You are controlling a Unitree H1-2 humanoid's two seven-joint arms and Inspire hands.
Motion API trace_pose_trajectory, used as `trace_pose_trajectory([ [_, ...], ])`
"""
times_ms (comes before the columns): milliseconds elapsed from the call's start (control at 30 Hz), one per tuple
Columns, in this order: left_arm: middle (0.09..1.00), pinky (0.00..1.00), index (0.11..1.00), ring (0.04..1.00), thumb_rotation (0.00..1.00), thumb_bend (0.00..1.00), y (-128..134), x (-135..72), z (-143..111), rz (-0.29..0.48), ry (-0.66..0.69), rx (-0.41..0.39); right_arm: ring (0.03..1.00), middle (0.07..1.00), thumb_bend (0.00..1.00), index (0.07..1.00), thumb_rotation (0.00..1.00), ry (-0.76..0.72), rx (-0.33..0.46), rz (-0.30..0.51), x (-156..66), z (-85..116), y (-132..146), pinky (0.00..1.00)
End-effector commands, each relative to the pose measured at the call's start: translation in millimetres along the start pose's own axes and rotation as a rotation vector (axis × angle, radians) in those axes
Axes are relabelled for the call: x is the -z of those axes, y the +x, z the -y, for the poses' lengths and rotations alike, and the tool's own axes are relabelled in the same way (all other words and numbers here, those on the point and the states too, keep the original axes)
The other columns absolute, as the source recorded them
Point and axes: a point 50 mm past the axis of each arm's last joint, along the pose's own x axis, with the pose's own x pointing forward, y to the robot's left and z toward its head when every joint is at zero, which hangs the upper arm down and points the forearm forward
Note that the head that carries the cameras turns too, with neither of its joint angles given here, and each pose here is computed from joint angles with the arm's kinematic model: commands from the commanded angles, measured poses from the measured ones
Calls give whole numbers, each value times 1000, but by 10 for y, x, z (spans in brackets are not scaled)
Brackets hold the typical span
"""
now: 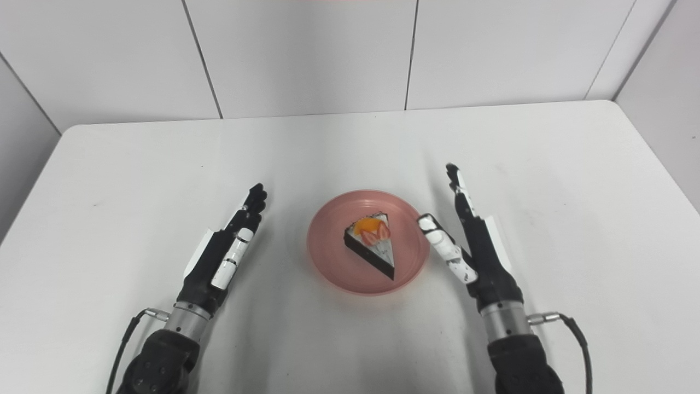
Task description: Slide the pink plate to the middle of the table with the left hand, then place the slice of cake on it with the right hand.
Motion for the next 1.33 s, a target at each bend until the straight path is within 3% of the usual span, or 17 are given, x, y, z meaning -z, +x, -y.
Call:
trace_pose_trajectory([
  [0, 1000, 1000, 1000, 1000, 1000, 428, -30, -90, -25, 80, 38, -34, 1000, 1000, 402, 1000, 1000, 39, 36, 119, -111, 23, 53, 995],
  [33, 1000, 1000, 1000, 1000, 1000, 450, -42, -71, -19, 81, 45, -38, 1000, 1000, 352, 1000, 1000, 57, 41, 117, -85, 22, 51, 999],
  [267, 1000, 1000, 1000, 1000, 1000, 456, -34, 44, -29, 68, 70, -47, 1000, 1000, 286, 994, 1000, 59, 46, 103, 74, 20, 55, 986],
  [800, 1000, 984, 1000, 1000, 1000, 470, 42, 139, -81, 42, 41, -36, 984, 983, 315, 983, 1000, -14, 12, 42, 154, 14, 116, 970],
  [1300, 1000, 975, 992, 996, 1000, 461, 59, 141, -56, 32, 31, -28, 982, 982, 296, 979, 1000, -3, -7, 40, 152, 12, 110, 964],
])
